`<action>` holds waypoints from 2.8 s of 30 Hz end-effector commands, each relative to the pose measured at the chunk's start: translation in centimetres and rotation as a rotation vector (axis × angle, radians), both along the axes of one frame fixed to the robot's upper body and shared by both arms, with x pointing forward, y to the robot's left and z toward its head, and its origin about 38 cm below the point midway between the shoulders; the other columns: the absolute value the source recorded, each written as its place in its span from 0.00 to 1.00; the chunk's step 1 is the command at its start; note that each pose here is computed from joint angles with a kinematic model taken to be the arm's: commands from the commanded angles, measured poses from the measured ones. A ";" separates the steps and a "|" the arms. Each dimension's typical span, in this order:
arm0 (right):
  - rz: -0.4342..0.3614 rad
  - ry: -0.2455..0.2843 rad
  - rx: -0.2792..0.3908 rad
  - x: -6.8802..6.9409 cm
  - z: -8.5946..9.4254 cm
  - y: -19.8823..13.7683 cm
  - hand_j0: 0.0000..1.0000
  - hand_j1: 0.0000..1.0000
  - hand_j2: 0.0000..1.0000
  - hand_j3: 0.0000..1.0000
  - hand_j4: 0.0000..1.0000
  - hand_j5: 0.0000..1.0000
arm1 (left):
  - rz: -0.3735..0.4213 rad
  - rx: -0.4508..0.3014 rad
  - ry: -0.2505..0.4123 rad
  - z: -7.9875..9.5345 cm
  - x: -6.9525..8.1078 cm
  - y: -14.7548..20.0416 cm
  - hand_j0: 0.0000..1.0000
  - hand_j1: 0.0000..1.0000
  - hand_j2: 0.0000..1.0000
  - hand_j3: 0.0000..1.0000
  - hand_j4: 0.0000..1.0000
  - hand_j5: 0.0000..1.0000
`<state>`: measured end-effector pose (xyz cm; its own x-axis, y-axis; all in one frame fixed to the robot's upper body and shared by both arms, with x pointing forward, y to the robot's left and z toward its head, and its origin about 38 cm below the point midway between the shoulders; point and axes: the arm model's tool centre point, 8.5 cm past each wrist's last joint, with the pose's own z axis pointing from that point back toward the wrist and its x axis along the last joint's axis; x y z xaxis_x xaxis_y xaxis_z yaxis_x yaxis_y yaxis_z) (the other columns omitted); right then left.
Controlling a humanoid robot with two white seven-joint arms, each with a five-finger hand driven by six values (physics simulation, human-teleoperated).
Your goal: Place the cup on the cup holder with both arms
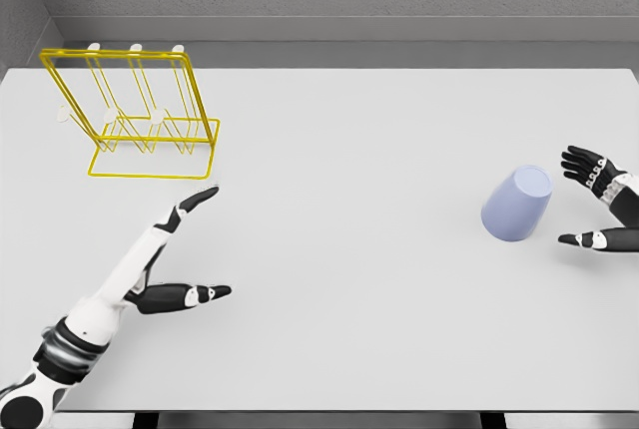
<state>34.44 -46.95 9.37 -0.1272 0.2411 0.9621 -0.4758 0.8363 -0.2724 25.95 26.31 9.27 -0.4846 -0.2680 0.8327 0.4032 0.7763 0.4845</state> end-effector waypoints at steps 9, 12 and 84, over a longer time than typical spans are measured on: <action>-0.002 -0.019 0.024 0.7 0.3 0.5 1.00 1.00 1.00 1.00 1.00 1.00 | -0.060 -0.088 0.145 0.1 0.3 1.2 1.00 1.00 1.00 1.00 1.00 1.00; -0.021 0.004 0.036 0.7 0.0 0.1 1.00 1.00 1.00 1.00 1.00 1.00 | -0.023 -0.184 0.183 0.3 0.9 1.6 1.00 1.00 1.00 1.00 1.00 1.00; 0.132 -0.030 -0.058 2.5 -0.9 4.6 1.00 1.00 1.00 1.00 1.00 1.00 | -0.018 -0.189 0.203 0.0 0.5 1.8 1.00 1.00 1.00 1.00 1.00 1.00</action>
<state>36.96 -42.35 8.53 -0.1933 0.2801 0.9403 -0.5703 0.7478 -0.3400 26.44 27.97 9.18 -0.3048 -0.0896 0.9482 0.4913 0.8381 0.2371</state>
